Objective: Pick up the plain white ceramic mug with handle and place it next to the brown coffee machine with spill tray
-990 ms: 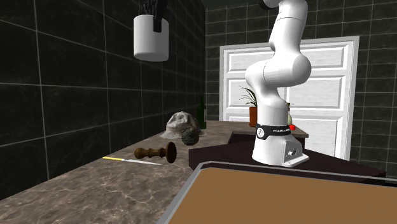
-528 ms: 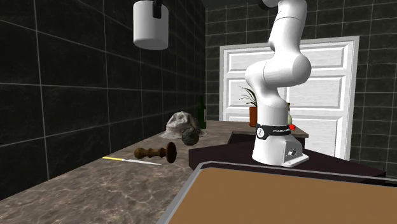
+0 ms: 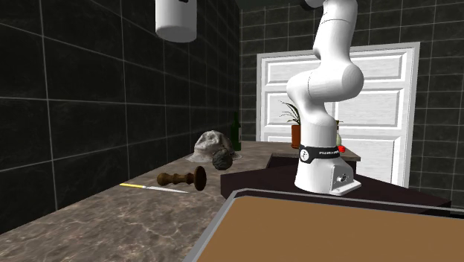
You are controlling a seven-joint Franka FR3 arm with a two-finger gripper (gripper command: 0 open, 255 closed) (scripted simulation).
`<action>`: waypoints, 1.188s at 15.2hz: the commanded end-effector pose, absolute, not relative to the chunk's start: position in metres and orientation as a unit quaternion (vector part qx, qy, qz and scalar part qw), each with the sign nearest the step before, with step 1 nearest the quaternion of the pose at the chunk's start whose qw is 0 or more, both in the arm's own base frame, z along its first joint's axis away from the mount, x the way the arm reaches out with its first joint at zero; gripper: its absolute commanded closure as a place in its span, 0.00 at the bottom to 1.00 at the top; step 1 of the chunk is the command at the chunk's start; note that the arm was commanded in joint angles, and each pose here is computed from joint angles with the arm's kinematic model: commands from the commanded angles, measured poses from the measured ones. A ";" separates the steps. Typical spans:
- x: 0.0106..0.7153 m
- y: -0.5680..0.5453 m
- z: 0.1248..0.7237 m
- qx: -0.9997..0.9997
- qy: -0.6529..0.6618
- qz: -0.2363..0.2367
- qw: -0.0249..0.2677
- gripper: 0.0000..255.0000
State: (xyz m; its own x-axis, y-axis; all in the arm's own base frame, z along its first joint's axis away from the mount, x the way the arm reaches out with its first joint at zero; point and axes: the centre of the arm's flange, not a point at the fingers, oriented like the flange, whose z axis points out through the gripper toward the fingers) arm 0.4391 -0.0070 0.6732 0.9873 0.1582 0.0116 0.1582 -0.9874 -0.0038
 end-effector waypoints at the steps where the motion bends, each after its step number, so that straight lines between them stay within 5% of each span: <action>1: 0.434 0.005 0.678 -0.997 -0.079 -0.006 0.002 1.00; 18: 0.347 0.212 0.678 -0.997 -0.079 -0.006 0.002 1.00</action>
State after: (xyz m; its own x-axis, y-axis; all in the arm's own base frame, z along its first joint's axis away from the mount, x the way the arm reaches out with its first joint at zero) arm 0.3515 0.1976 0.6807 0.9870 0.1600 0.0116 0.1601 -0.9871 -0.0036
